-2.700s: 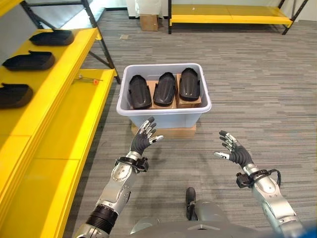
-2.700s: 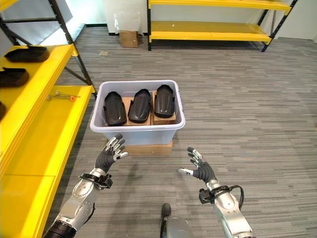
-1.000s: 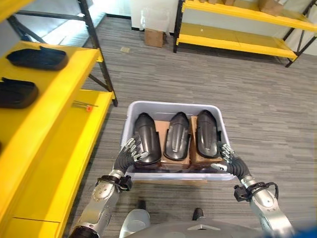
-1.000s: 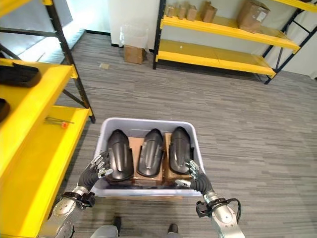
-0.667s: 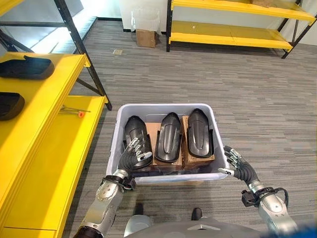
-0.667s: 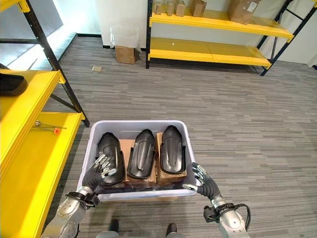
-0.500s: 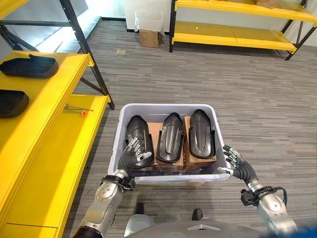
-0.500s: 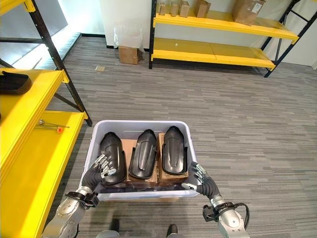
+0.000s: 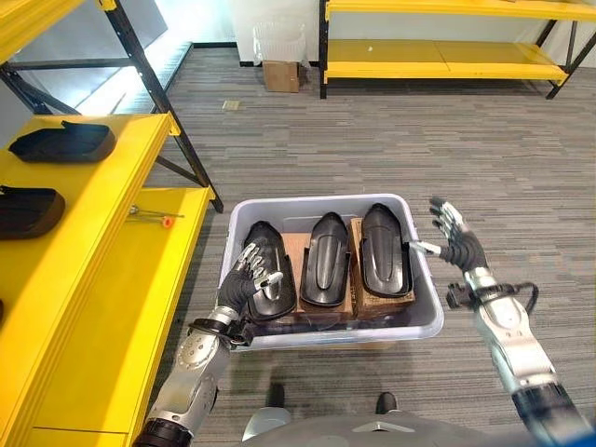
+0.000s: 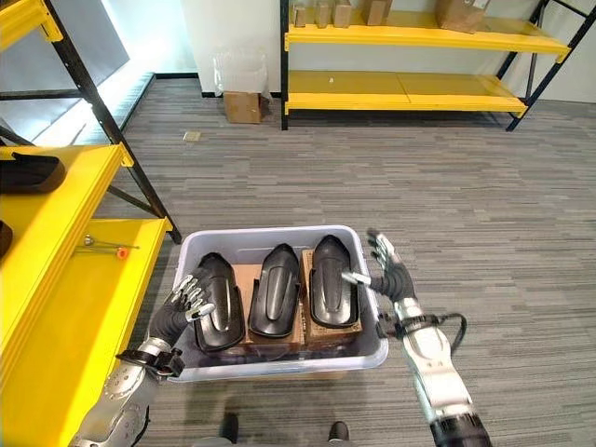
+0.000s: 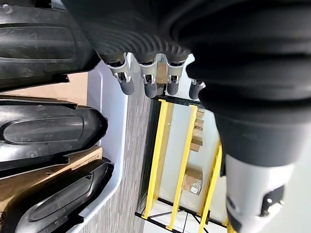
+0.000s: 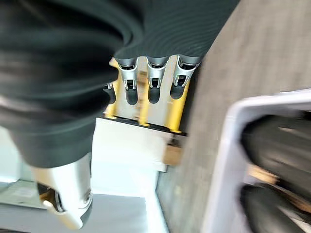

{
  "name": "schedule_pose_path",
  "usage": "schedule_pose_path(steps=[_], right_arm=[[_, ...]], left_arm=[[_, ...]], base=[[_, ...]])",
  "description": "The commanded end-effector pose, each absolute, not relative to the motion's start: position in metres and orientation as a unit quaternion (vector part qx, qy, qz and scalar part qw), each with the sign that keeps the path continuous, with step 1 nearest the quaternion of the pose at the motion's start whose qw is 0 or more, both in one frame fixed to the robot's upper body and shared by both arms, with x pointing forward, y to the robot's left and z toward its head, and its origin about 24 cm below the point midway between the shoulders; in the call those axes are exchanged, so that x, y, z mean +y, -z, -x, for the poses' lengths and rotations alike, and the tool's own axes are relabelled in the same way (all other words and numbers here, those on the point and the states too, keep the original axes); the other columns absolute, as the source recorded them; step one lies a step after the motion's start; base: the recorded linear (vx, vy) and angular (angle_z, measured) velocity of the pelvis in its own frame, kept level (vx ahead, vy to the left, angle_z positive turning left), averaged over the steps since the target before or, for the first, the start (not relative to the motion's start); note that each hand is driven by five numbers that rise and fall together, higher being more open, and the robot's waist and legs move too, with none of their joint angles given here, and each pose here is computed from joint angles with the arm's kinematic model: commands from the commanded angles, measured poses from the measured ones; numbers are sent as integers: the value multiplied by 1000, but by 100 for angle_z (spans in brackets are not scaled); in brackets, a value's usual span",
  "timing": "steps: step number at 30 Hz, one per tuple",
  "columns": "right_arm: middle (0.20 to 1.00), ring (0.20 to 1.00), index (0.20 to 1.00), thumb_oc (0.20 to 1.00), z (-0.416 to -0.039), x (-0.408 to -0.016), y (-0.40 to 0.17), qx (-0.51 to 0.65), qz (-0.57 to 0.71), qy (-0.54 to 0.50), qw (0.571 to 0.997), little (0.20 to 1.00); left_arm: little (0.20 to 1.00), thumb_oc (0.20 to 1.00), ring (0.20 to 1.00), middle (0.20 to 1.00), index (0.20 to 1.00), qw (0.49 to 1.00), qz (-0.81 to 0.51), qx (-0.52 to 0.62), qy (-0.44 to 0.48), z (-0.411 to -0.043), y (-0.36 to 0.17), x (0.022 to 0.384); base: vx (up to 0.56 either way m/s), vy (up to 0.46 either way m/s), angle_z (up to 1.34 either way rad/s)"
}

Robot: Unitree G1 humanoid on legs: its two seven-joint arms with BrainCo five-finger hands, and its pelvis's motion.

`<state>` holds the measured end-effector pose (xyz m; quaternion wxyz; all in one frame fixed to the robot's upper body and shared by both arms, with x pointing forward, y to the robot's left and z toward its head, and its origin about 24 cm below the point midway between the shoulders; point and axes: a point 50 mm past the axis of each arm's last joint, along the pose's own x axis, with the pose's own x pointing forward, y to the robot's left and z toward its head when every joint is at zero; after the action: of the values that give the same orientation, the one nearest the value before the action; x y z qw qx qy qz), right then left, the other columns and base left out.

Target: Move parts from the plastic box to the shelf.

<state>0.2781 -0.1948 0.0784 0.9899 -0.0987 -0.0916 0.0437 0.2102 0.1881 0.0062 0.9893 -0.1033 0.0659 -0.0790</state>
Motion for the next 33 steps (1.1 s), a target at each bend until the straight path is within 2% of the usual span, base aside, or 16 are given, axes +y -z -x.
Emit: schedule_pose_path(steps=[1, 8, 9, 17, 27, 33], right_arm=[[1000, 1000, 1000, 1000, -295, -203, -103, -146, 132, -17, 980, 1000], [1000, 1000, 1000, 1000, -338, -189, -112, -121, 135, -8, 983, 1000], [1000, 1000, 1000, 1000, -358, -188, -122, -113, 146, 3, 983, 1000], [1000, 1000, 1000, 1000, -394, -205, -155, -94, 168, 62, 979, 1000], [1000, 1000, 1000, 1000, -400, -256, -157, -26, 115, 172, 978, 1000], [1000, 1000, 1000, 1000, -398, -271, -157, -7, 115, 203, 972, 1000]], left_arm=[[1000, 1000, 1000, 1000, 1000, 987, 105, 9, 123, -223, -29, 175], [1000, 1000, 1000, 1000, 1000, 981, 118, 19, 151, -220, -28, 164], [1000, 1000, 1000, 1000, 1000, 980, 114, 17, 162, -222, -31, 163], [1000, 1000, 1000, 1000, 1000, 978, 104, 0, 178, -229, -41, 157], [1000, 1000, 1000, 1000, 1000, 973, 102, -6, 207, -235, -44, 143], [1000, 1000, 1000, 1000, 1000, 973, 97, -11, 211, -238, -47, 139]], base=[[-24, 23, -8], [-117, 22, 5], [-159, 45, 5], [-90, 46, 0], [-8, 9, 3], [-16, 3, 6]])
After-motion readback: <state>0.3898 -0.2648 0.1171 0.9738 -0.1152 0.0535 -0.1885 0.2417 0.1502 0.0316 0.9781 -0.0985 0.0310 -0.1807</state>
